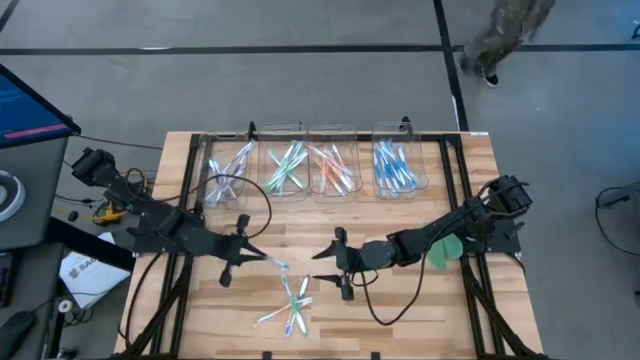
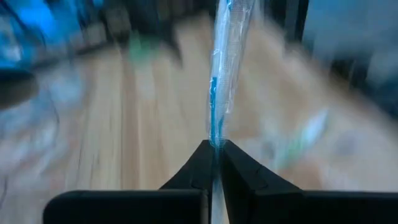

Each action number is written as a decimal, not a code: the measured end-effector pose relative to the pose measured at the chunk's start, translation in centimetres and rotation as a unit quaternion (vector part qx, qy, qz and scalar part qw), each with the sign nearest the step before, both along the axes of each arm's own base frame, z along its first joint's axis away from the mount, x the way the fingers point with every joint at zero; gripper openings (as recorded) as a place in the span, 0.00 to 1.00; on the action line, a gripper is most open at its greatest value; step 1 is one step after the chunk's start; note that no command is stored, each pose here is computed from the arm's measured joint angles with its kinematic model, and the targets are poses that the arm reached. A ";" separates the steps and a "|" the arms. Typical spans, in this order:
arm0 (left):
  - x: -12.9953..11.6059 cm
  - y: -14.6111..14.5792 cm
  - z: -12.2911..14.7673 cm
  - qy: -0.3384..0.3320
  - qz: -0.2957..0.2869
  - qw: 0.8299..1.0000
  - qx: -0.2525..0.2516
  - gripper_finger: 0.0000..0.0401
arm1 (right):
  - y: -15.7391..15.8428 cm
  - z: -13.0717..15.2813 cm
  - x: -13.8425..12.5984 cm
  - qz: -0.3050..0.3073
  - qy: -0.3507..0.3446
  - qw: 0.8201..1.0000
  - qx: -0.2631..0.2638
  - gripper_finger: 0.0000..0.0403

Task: Pick & Place Toothbrushes
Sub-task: Put the blue toothbrush into the right transparent bin, then put the green toothbrush into the middle left transparent bin

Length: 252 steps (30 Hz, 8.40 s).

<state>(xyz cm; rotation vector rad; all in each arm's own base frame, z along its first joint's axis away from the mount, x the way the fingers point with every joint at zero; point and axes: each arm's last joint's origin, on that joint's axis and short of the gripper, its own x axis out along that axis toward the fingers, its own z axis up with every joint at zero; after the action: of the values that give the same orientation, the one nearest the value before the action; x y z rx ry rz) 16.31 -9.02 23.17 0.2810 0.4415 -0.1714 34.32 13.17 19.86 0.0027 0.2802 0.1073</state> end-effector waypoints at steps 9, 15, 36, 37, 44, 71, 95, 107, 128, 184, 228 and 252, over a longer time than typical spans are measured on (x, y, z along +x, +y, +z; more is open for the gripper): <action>0.7 0.5 0.9 -0.228 0.011 0.968 -0.101 0.02 | -1.2 2.6 0.8 -0.001 -0.129 0.989 -0.071 0.49; 1.3 1.2 -0.1 -0.279 0.009 0.952 -0.127 0.02 | -1.5 4.8 0.9 -0.008 -0.232 0.956 -0.178 0.47; 4.0 3.8 -1.2 -0.299 0.007 0.947 -0.116 0.02 | -4.5 8.9 4.4 -0.042 -0.180 0.964 -0.193 0.63; 4.1 3.9 -1.2 -0.299 0.009 0.947 -0.116 0.02 | -4.6 9.0 4.4 -0.042 -0.176 0.964 -0.194 0.63; 4.2 4.6 -1.2 -0.301 0.016 0.947 -0.114 0.02 | -5.0 9.3 4.7 -0.005 -0.177 0.965 -0.192 0.54; 4.2 4.9 -1.0 -0.307 0.049 0.940 -0.138 0.12 | -6.4 9.2 5.0 0.030 -0.184 0.963 -0.196 0.02; 4.2 4.3 -1.1 -0.295 0.008 0.941 -0.166 0.42 | -8.1 12.5 -4.1 -0.210 0.094 0.966 -0.113 0.02; 4.2 4.6 -1.1 -0.296 0.016 0.941 -0.163 0.41 | -20.2 17.5 -14.1 -0.420 0.096 0.901 0.044 0.02; 4.4 4.8 -1.7 -0.269 0.024 0.950 -0.154 0.41 | -34.8 6.0 -13.2 -0.461 0.341 0.788 0.225 0.08; 2.5 0.0 -1.0 -0.136 -0.118 0.983 -0.037 0.59 | -1.7 7.8 -2.1 0.143 0.261 0.955 0.012 0.23; 7.1 -2.0 -11.6 0.022 -0.224 0.972 0.073 0.44 | 2.3 4.7 2.8 0.127 0.154 0.968 0.149 0.22; 7.9 -0.4 -13.8 0.065 -0.219 0.972 0.045 0.36 | 2.7 4.7 4.0 0.138 0.093 0.970 0.180 0.23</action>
<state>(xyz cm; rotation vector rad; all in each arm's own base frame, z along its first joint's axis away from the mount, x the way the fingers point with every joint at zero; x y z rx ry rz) 24.19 -9.46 9.38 0.4571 0.5135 -0.6062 38.29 15.86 24.55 0.3366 0.4447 0.4350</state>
